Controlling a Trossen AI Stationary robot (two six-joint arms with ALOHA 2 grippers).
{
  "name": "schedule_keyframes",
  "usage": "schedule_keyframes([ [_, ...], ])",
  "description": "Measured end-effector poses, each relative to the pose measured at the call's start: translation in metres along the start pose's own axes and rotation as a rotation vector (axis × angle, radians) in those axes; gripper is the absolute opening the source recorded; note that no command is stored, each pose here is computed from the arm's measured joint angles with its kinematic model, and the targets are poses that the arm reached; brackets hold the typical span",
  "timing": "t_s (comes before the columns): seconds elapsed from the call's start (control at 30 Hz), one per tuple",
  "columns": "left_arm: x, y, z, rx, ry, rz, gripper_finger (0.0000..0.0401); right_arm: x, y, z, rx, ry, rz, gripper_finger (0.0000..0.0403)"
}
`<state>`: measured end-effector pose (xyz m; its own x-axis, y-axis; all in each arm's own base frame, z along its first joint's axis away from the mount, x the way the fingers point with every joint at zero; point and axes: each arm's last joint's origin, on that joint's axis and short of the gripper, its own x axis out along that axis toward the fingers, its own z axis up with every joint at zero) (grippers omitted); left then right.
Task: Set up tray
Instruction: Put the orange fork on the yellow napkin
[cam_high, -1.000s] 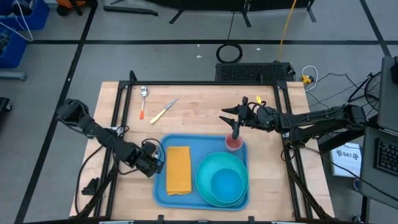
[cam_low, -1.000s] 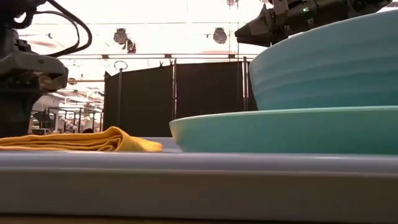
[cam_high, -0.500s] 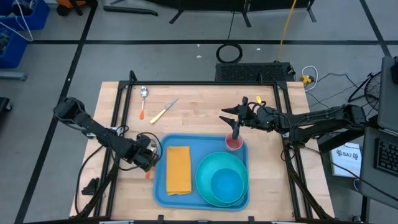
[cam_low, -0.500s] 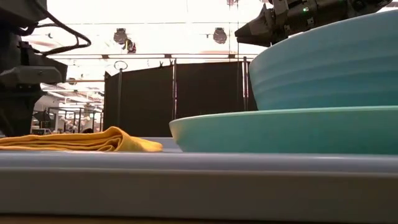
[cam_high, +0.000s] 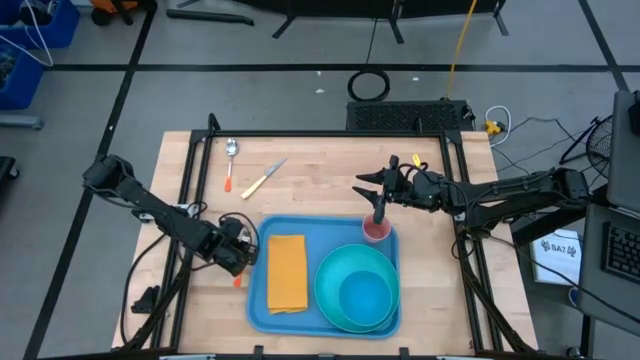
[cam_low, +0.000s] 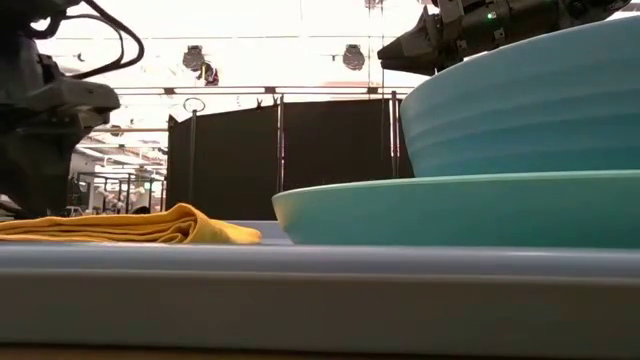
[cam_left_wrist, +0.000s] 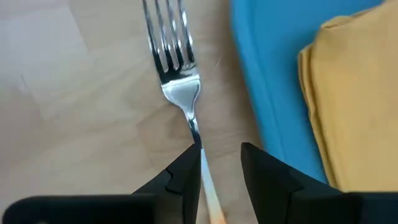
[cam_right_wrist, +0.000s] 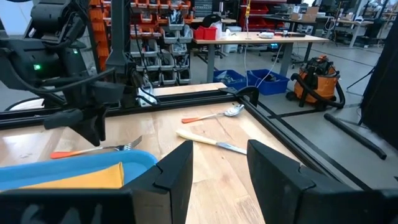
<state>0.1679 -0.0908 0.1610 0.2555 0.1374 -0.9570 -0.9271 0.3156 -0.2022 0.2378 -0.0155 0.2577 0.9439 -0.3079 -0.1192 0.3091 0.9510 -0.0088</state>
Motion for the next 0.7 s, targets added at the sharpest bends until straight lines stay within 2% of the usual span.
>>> schedule_keyframes([
  [0.07,0.002,0.0,-0.001,-0.047,0.031,0.018,0.0118,0.0,0.0,0.0,-0.001,-0.001,0.0,0.0141],
  [0.23,0.006,0.0,-0.003,-0.073,0.055,0.054,0.0118,0.0,0.0,0.0,-0.009,-0.001,0.0,0.0141],
  [0.53,0.007,0.0,-0.003,-0.083,0.04,0.051,0.0117,0.0,0.0,0.0,-0.011,-0.004,0.0,0.0141],
  [0.7,0.016,-0.002,-0.002,-0.075,0.047,0.099,0.0118,0.0,0.0,0.001,-0.009,-0.008,0.0,0.0141],
])
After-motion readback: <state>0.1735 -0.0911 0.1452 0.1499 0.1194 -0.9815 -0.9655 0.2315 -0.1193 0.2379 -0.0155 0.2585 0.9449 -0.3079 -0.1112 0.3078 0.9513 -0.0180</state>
